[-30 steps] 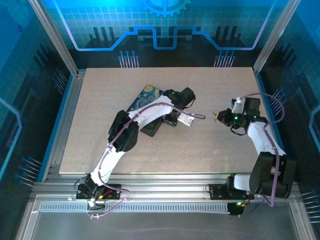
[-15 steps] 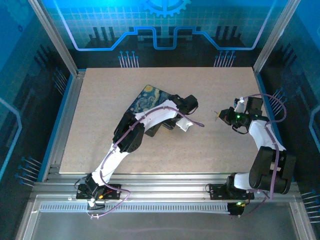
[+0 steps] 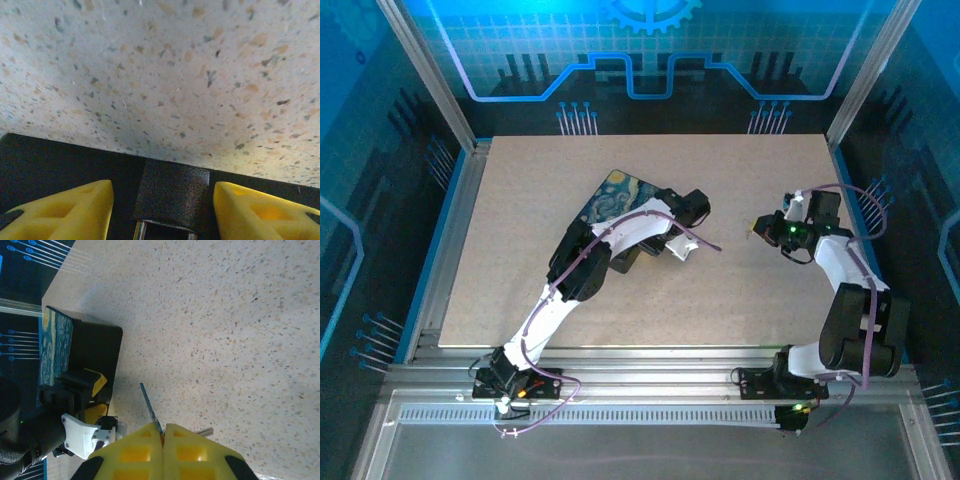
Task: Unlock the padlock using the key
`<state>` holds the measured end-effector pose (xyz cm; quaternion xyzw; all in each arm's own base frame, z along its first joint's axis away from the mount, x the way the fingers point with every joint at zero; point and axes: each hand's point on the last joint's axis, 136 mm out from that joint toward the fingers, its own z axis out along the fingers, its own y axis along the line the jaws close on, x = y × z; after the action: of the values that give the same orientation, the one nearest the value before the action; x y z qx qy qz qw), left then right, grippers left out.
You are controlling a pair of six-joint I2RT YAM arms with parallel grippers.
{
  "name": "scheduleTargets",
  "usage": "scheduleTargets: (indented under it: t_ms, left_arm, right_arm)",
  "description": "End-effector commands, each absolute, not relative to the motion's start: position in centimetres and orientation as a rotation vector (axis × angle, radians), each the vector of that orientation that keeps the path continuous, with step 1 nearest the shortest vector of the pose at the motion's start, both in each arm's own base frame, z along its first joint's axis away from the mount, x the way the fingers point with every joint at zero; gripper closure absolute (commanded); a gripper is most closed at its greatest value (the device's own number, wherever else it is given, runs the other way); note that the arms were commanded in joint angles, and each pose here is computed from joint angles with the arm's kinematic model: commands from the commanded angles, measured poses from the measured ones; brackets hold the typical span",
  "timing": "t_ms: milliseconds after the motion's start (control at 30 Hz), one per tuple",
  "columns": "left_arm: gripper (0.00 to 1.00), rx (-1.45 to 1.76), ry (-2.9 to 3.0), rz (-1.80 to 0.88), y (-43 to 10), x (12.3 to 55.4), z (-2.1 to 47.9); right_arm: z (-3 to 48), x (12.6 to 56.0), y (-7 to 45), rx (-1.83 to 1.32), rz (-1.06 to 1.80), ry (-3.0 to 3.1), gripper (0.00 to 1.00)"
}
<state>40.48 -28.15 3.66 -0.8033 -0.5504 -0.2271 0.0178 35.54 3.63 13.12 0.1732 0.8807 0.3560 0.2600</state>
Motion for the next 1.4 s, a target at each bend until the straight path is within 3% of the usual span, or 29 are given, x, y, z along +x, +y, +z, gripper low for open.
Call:
scheduleTargets:
  t_ms: [0,367,733,933,1367]
  left_arm:
    - [0.47,-2.439,-1.667,-0.702,-26.6,40.3,2.3]
    - [0.62,-2.394,-1.718,-0.617,-26.7,39.3,1.4]
    - [0.79,-2.427,-1.834,-0.566,-28.5,38.9,5.6]
    - [0.83,-2.497,-1.941,-0.508,-30.3,38.5,9.2]
    - [0.85,-2.680,-2.205,0.002,-33.2,35.4,19.0]
  right_arm:
    - [14.8,37.1,4.5,0.403,0.975,2.351,0.98]
    - [15.5,37.0,4.8,0.361,0.978,2.346,0.98]
    - [15.9,36.7,5.0,0.350,0.975,2.350,0.98]
    - [15.8,36.5,5.0,0.350,0.972,2.356,0.98]
    - [17.5,35.0,6.2,0.299,0.957,2.394,0.98]
